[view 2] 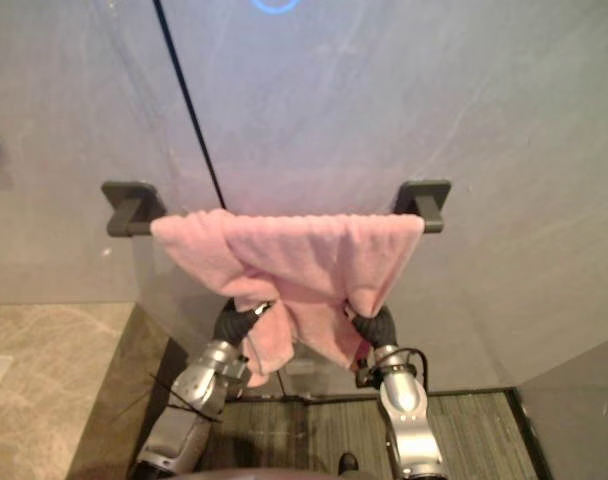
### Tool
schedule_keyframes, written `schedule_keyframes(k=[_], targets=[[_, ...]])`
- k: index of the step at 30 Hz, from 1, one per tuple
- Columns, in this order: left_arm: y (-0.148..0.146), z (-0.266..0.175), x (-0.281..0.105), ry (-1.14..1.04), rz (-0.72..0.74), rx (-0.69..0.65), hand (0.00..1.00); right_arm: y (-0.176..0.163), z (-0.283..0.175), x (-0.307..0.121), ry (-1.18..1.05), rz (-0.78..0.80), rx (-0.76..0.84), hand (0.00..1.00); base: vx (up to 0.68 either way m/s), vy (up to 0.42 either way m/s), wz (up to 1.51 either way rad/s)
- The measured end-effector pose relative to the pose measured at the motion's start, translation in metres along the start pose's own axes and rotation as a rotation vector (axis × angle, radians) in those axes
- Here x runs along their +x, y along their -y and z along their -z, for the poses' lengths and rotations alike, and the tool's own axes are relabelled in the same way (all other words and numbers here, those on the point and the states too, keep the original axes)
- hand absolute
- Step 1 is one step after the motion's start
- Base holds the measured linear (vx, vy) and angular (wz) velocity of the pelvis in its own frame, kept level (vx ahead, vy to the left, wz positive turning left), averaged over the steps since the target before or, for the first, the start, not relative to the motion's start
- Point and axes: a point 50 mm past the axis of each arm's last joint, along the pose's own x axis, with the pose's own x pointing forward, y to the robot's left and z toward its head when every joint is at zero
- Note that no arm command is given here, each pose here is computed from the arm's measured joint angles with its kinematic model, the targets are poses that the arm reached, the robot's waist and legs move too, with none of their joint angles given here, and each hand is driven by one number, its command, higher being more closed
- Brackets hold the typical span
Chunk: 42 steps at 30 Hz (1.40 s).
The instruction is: Organize washtable
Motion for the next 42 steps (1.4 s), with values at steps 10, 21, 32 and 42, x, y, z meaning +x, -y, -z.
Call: schedule_keyframes(k=[10, 21, 32, 42], targets=[[-0.008, 0.024, -0.011, -0.105, -0.040, -0.004, 0.00, -0.008, 0.014, -0.001, -0.059, 0.011, -0.001, 0.00, 0.00, 0.000, 0.00], [-0.023, 0.028, -0.014, -0.126, -0.134, 0.005, 0.00, 0.003, 0.023, 0.000, -0.096, 0.096, -0.027, 0.00, 0.00, 0.000, 0.00], [-0.047, 0.036, -0.035, -0.169, -0.277, 0.018, 0.00, 0.025, 0.068, -0.039, -0.348, 0.228, -0.028, 0.00, 0.00, 0.000, 0.02], [-0.064, 0.028, -0.060, -0.122, -0.456, -0.053, 0.00, 0.053, 0.051, -0.073, -0.305, 0.464, 0.014, 0.00, -0.01, 0.000, -0.05]])
